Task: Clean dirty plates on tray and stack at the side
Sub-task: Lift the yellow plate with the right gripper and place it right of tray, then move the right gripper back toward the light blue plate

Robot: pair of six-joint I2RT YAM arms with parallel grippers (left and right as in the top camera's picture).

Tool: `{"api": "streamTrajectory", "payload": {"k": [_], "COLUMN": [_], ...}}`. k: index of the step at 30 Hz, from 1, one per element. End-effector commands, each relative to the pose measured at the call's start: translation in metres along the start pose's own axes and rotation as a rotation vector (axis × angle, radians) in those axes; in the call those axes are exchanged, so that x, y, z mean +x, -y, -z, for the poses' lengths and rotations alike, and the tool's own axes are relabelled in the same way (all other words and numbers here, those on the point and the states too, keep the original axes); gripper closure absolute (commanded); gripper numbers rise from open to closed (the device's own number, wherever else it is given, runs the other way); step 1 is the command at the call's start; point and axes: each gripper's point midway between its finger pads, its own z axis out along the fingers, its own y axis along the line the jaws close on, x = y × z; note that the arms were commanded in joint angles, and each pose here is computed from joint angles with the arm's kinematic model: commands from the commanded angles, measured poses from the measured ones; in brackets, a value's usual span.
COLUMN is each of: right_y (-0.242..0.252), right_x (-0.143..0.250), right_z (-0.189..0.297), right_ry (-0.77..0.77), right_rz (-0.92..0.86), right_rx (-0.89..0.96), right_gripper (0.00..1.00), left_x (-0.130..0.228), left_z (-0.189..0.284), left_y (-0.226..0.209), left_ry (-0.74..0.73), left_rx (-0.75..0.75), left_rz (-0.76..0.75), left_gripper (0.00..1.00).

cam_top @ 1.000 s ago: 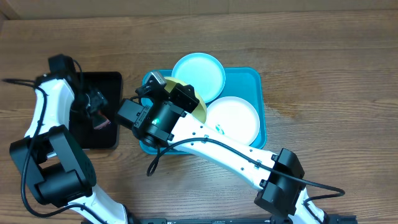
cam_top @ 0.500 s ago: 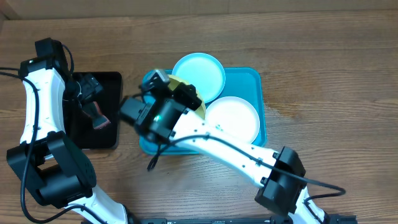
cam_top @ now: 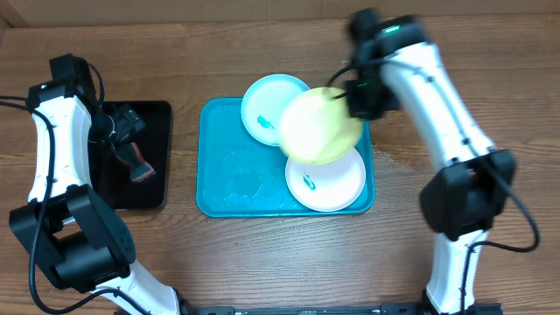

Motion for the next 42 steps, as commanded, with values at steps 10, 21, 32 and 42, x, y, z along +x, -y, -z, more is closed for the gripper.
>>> {"api": "streamTrajectory", "payload": {"k": [10, 21, 32, 42], "right_y": [0.178, 0.208, 0.215, 0.061], "right_x": [-0.007, -0.002, 0.001, -0.014], "right_z": [0.002, -0.068, -0.053, 0.048], "right_ry": [0.049, 0.05, 0.042, 0.239], "right_rz": [-0.427, -0.491, -0.55, -0.006], "right_rx": [-0.127, -0.127, -0.079, -0.426], "right_gripper": [0.96, 0.96, 0.54, 0.36], "left_x": [-0.003, -0.003, -0.007, 0.004], "left_z": [0.009, 0.009, 0.009, 0.009], "left_y": [-0.001, -0.001, 0.001, 0.009], "left_ry": [0.02, 0.02, 0.036, -0.014], "left_rx": [0.012, 0.012, 0.02, 0.071], "left_rz": [0.012, 0.011, 0.012, 0.009], "left_gripper": [0.0, 0.0, 0.0, 0.0]}}
